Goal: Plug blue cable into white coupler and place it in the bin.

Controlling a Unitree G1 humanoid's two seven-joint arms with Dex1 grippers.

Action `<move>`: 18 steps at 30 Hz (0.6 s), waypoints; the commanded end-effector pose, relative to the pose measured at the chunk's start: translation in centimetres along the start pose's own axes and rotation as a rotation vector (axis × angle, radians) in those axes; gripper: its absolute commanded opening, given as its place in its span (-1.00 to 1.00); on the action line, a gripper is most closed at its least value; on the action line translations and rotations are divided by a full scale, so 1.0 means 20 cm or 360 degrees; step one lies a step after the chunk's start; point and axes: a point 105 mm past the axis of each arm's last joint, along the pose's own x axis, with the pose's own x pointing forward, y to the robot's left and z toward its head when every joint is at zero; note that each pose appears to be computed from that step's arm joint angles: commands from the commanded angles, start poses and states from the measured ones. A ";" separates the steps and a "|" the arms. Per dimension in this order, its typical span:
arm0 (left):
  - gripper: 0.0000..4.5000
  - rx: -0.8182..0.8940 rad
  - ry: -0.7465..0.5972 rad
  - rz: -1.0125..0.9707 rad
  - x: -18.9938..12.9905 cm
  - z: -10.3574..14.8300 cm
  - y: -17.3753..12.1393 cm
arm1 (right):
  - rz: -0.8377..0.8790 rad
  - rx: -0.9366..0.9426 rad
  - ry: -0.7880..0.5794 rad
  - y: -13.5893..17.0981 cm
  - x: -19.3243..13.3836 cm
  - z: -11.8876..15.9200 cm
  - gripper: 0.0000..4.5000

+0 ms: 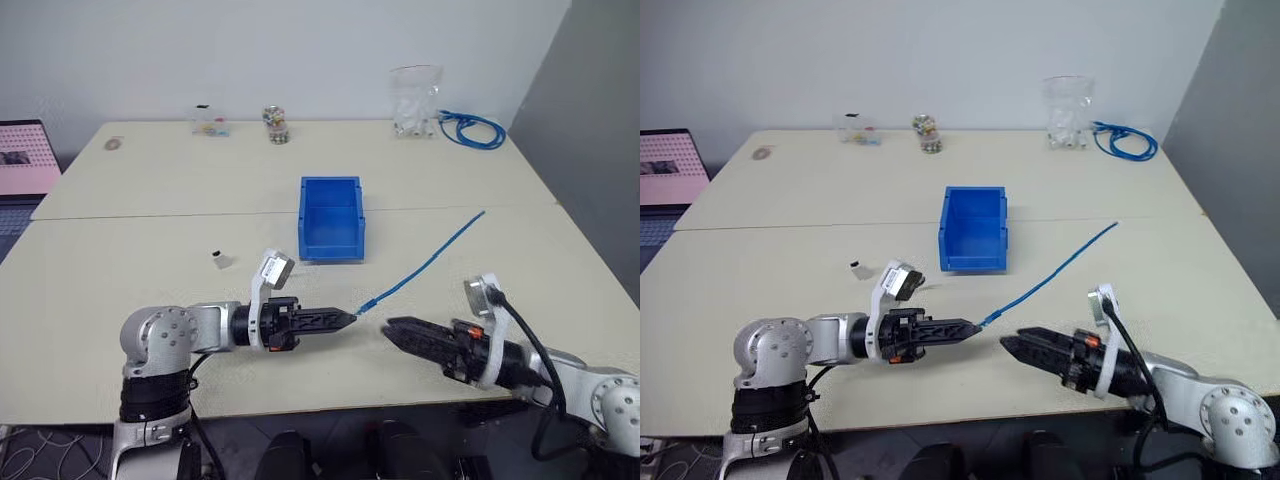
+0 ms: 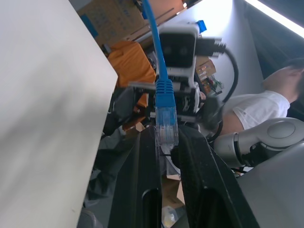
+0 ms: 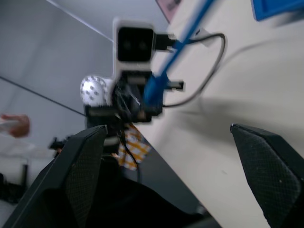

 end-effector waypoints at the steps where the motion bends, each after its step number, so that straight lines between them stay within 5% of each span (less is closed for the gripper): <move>1: -0.90 0.0010 -0.0026 -0.0013 -0.01 -0.01 -0.04 | 0.0113 0.0094 -0.0050 0.08 0.04 0.04 0.96; 7: -0.90 -0.0009 -0.0025 -0.0024 0.00 -0.01 -0.05 | 0.0131 0.0147 -0.0014 0.10 0.07 0.02 0.96; 18: -0.90 -0.0008 -0.0029 -0.0012 0.01 -0.02 -0.06 | 0.0106 0.0135 -0.0005 0.08 0.09 0.04 0.01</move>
